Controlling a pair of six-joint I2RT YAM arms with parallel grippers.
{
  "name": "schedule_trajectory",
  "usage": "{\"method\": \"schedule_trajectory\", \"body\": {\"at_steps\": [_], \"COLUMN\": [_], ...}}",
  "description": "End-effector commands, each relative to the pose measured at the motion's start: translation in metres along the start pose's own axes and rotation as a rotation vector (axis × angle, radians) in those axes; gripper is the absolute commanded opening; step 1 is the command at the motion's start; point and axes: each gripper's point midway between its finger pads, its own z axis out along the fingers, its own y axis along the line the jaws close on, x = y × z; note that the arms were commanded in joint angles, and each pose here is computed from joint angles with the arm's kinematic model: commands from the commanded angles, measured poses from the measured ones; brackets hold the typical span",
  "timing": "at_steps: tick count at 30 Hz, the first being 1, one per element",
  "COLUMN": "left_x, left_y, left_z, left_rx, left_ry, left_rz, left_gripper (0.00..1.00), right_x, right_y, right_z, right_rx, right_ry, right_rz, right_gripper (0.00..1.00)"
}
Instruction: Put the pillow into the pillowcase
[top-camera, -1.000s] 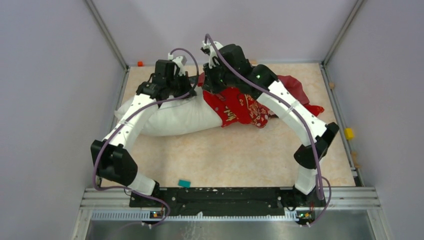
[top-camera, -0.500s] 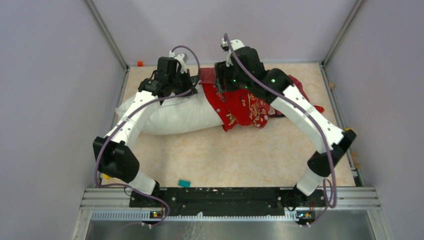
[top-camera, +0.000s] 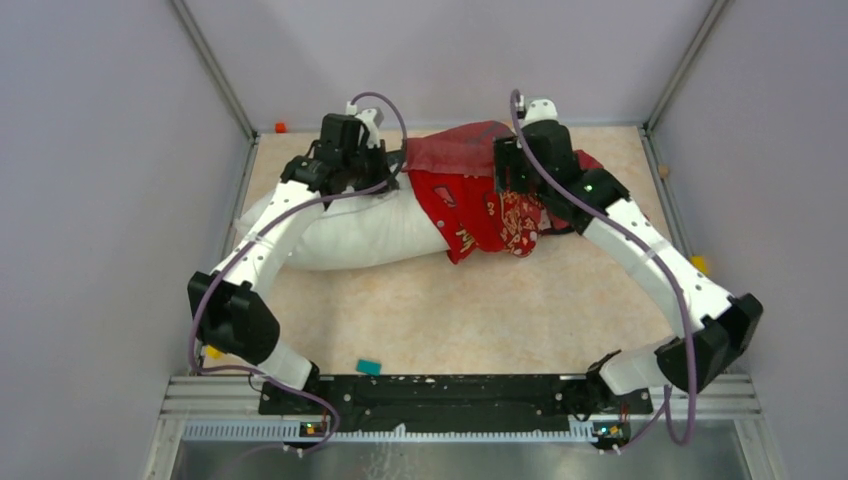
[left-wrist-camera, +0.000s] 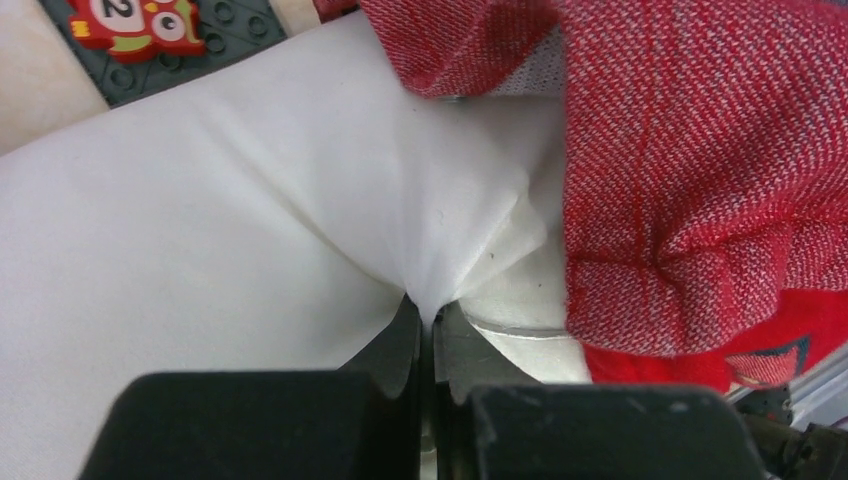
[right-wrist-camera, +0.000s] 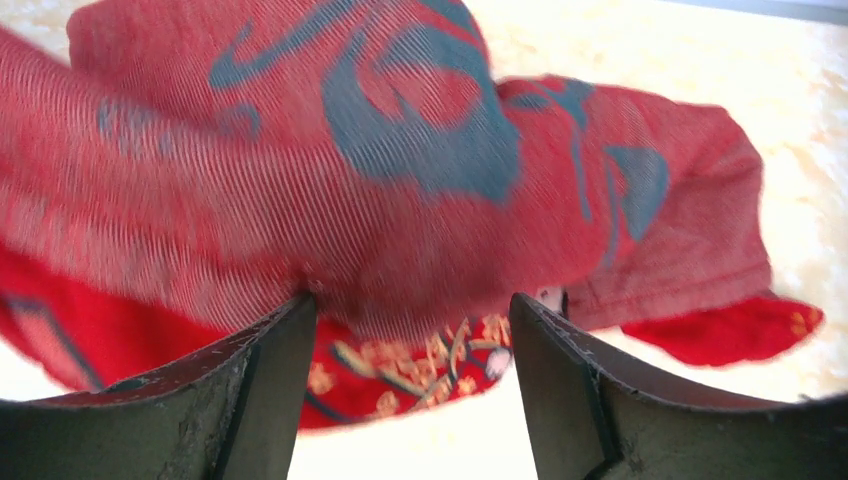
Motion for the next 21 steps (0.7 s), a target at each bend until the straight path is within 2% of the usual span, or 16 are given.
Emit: {"method": "schedule_trajectory", "body": {"at_steps": [1, 3, 6, 7, 11, 13, 16, 19, 21], "left_x": [-0.002, 0.003, 0.008, 0.009, 0.011, 0.004, -0.012, -0.026, -0.031], "left_y": [-0.053, -0.066, -0.096, -0.111, -0.168, -0.190, -0.209, -0.210, -0.194], "left_z": [-0.012, -0.020, -0.042, -0.052, -0.097, -0.119, -0.134, -0.131, -0.111], "left_rx": [0.108, 0.133, 0.214, 0.257, 0.452, 0.548, 0.605, 0.631, 0.604], "left_ry": [-0.033, -0.030, -0.036, -0.045, -0.068, -0.073, -0.079, -0.043, -0.011], "left_rz": [0.150, 0.190, 0.254, 0.288, 0.391, 0.389, 0.349, 0.280, 0.223], "left_gripper": [0.00, 0.00, 0.00, 0.00, 0.00, 0.00, 0.00, 0.00, 0.00], "right_x": [-0.036, -0.045, -0.054, -0.056, -0.076, -0.092, -0.127, -0.140, -0.134], "right_y": [0.029, 0.025, 0.006, -0.001, -0.023, -0.028, -0.027, -0.016, -0.003], "right_z": [0.031, 0.032, 0.014, 0.003, -0.056, -0.077, -0.097, -0.078, -0.043], "right_rx": [-0.123, -0.095, -0.014, 0.012, 0.052, 0.060, 0.064, 0.065, 0.052], "right_ry": [-0.112, -0.114, -0.093, -0.083, -0.112, -0.126, -0.172, -0.158, -0.104], "right_rz": [-0.017, -0.012, 0.000, 0.015, 0.030, 0.020, -0.001, -0.057, -0.080], "right_gripper": [0.68, 0.54, 0.11, 0.00, 0.00, 0.00, 0.00, 0.00, 0.00]}}
